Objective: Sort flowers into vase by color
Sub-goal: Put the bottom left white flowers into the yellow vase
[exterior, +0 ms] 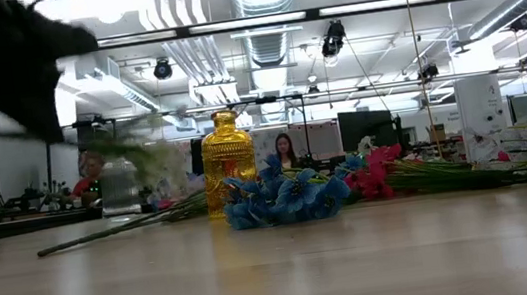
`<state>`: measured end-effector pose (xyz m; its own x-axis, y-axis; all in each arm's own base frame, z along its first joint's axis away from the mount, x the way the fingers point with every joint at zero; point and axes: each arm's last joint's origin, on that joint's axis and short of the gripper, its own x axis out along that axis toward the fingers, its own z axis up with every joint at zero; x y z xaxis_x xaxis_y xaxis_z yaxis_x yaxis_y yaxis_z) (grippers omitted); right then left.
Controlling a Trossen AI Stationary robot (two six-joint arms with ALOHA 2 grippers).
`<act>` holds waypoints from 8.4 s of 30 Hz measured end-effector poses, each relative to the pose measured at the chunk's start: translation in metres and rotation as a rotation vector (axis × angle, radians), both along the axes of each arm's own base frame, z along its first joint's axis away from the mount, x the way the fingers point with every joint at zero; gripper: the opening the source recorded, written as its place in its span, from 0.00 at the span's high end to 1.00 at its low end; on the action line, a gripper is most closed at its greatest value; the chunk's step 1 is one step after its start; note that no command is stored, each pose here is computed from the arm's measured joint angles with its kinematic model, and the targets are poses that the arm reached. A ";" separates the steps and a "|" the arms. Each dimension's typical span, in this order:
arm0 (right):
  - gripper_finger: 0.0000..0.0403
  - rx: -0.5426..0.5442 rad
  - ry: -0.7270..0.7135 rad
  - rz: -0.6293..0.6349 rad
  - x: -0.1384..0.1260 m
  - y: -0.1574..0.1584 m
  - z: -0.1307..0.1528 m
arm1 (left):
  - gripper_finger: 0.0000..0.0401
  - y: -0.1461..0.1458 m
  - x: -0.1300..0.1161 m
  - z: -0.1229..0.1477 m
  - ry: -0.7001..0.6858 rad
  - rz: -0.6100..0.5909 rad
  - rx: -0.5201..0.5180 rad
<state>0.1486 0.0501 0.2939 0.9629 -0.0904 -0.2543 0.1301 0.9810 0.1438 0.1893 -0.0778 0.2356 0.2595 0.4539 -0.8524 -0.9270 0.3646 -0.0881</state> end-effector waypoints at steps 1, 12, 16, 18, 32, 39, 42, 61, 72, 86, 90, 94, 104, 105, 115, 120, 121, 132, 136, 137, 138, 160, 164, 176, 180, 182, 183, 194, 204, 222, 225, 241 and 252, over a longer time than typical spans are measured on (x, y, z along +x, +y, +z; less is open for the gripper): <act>0.39 0.000 0.000 0.000 0.000 0.000 0.000 | 1.00 0.001 -0.001 0.008 -0.019 -0.019 0.022; 0.39 0.006 0.001 -0.001 0.000 0.000 0.000 | 1.00 0.011 0.000 0.080 -0.247 -0.185 0.442; 0.39 0.000 0.015 -0.002 0.000 0.000 -0.001 | 1.00 0.007 0.011 0.094 -0.310 -0.256 0.567; 0.39 -0.007 0.031 -0.002 -0.001 0.000 -0.003 | 1.00 0.003 0.019 0.099 -0.354 -0.305 0.583; 0.39 0.017 0.122 0.047 -0.001 0.002 -0.023 | 1.00 -0.004 0.058 0.064 -0.871 -0.779 0.764; 0.39 0.056 0.180 0.025 0.000 0.002 -0.050 | 1.00 0.014 0.056 0.026 -1.123 -0.590 0.803; 0.39 0.062 0.146 0.029 0.001 0.002 -0.055 | 1.00 0.017 0.058 0.019 -1.208 -0.528 0.820; 0.39 0.033 0.080 0.050 0.004 0.004 -0.051 | 1.00 0.042 0.103 -0.011 -1.285 -0.611 0.805; 0.39 0.039 0.042 0.053 0.006 0.004 -0.047 | 1.00 0.056 0.122 0.003 -1.413 -0.872 0.831; 0.39 0.056 -0.011 0.026 0.011 0.005 -0.043 | 1.00 0.059 0.124 -0.016 -1.346 -0.823 0.781; 0.39 0.043 -0.009 -0.018 0.012 0.005 -0.044 | 1.00 0.065 0.124 -0.018 -1.278 -0.825 0.878; 0.39 0.051 -0.013 -0.028 0.012 0.004 -0.044 | 1.00 0.074 0.128 -0.011 -1.308 -0.887 0.908; 0.39 0.050 -0.012 -0.027 0.012 0.004 -0.044 | 1.00 0.081 0.151 -0.011 -1.356 -1.008 0.903; 0.39 0.049 -0.011 -0.027 0.012 0.004 -0.044 | 1.00 0.083 0.152 -0.014 -1.348 -1.005 0.892; 0.39 0.042 0.002 -0.027 0.013 0.005 -0.046 | 1.00 0.100 0.156 -0.019 -1.338 -1.005 0.881; 0.39 0.034 0.015 -0.028 0.014 0.005 -0.048 | 1.00 0.100 0.159 -0.002 -1.437 -0.994 0.821; 0.39 0.033 0.016 -0.028 0.015 0.005 -0.048 | 1.00 0.102 0.157 0.002 -1.451 -0.988 0.823; 0.39 0.025 0.024 -0.027 0.016 0.006 -0.049 | 1.00 0.153 0.069 0.031 -1.423 -0.816 0.963; 0.39 -0.015 0.036 -0.017 0.018 0.007 -0.051 | 1.00 0.152 0.047 0.026 -1.422 -0.765 0.941; 0.39 -0.026 0.038 -0.014 0.019 0.007 -0.051 | 1.00 0.151 0.044 0.024 -1.426 -0.760 0.920; 0.39 -0.037 0.043 -0.011 0.020 0.007 -0.052 | 1.00 0.150 0.041 0.023 -1.435 -0.758 0.904; 0.39 -0.061 0.088 -0.010 0.033 0.013 -0.064 | 1.00 0.074 -0.011 -0.059 -1.437 -0.891 -0.223; 0.39 -0.059 0.086 -0.010 0.033 0.013 -0.063 | 1.00 0.060 -0.011 -0.079 -1.252 -0.881 -0.389; 0.39 -0.048 0.084 -0.012 0.033 0.013 -0.063 | 1.00 0.002 0.002 -0.100 -0.471 -0.796 -0.782; 0.39 -0.048 0.084 -0.012 0.033 0.013 -0.063 | 1.00 -0.009 0.012 -0.077 -0.280 -0.833 -0.712; 0.39 -0.048 0.084 -0.012 0.033 0.013 -0.063 | 1.00 -0.009 0.013 -0.067 -0.146 -0.816 -0.629; 0.39 -0.048 0.084 -0.012 0.033 0.013 -0.063 | 1.00 -0.008 0.012 -0.064 -0.078 -0.790 -0.583; 0.39 -0.036 0.085 -0.008 0.033 0.013 -0.063 | 0.87 -0.009 0.014 -0.048 0.098 -0.751 -0.449; 0.39 -0.039 0.087 -0.007 0.033 0.013 -0.063 | 0.49 -0.027 0.021 -0.053 0.088 -0.916 -0.332; 0.39 -0.040 0.088 -0.007 0.033 0.013 -0.063 | 0.53 -0.061 0.048 -0.105 0.405 -1.115 -0.180; 0.39 -0.040 0.088 -0.007 0.033 0.013 -0.063 | 0.62 -0.061 0.048 -0.103 0.397 -1.104 -0.182; 0.39 -0.041 0.092 -0.006 0.033 0.013 -0.064 | 1.00 -0.060 0.042 -0.047 0.238 -1.075 -0.178; 0.39 -0.042 0.092 -0.005 0.033 0.013 -0.064 | 1.00 -0.041 0.035 0.056 -0.264 -1.106 0.321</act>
<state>0.1816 0.0635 0.2302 0.9352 -0.1077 -0.3372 0.1458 0.9852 0.0898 0.2242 -0.1186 0.2919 0.7972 0.0556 -0.6012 -0.0602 0.9981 0.0124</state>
